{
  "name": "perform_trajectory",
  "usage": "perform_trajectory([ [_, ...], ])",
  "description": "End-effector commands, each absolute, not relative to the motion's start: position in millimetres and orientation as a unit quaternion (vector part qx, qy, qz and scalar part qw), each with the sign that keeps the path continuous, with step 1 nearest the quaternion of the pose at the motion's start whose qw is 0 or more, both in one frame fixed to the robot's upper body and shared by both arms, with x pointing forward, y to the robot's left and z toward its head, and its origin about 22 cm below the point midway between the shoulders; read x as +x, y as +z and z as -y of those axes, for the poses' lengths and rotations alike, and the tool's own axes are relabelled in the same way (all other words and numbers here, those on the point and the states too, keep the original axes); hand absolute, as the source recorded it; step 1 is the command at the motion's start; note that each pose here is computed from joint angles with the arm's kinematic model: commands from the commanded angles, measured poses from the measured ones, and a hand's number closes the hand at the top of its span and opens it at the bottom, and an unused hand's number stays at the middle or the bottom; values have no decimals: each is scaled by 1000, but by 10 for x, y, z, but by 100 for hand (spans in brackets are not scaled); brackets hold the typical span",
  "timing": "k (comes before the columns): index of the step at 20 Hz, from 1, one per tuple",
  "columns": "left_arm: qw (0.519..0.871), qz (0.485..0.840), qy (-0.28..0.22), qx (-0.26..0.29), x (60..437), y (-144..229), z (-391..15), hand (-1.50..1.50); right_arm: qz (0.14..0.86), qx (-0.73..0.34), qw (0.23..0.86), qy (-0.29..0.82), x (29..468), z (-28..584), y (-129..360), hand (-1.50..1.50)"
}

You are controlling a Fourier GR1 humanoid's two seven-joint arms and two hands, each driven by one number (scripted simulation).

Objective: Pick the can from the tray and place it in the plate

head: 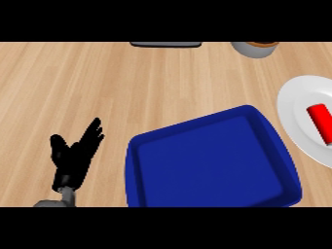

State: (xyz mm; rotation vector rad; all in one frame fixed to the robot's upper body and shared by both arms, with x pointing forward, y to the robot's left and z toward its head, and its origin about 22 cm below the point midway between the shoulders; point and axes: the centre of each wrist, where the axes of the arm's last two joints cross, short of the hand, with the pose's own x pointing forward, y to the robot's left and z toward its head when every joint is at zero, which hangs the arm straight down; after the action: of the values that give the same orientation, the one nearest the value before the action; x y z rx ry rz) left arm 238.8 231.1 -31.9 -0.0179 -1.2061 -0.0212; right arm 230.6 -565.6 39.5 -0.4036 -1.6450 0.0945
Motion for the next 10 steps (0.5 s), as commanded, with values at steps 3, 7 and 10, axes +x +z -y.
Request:
perform_trajectory([
  [3,826,564,-11,-8,2374,-383,-2311,0,752,-122,641,95,1976,5832,402,-150],
  [7,827,563,-8,3,2442,-299,-2337,0,744,-124,646,113,1701,5869,249,-150],
  [10,826,564,-2,-4,2367,-415,-2261,0,734,-145,653,119,1650,5908,278,-150],
])
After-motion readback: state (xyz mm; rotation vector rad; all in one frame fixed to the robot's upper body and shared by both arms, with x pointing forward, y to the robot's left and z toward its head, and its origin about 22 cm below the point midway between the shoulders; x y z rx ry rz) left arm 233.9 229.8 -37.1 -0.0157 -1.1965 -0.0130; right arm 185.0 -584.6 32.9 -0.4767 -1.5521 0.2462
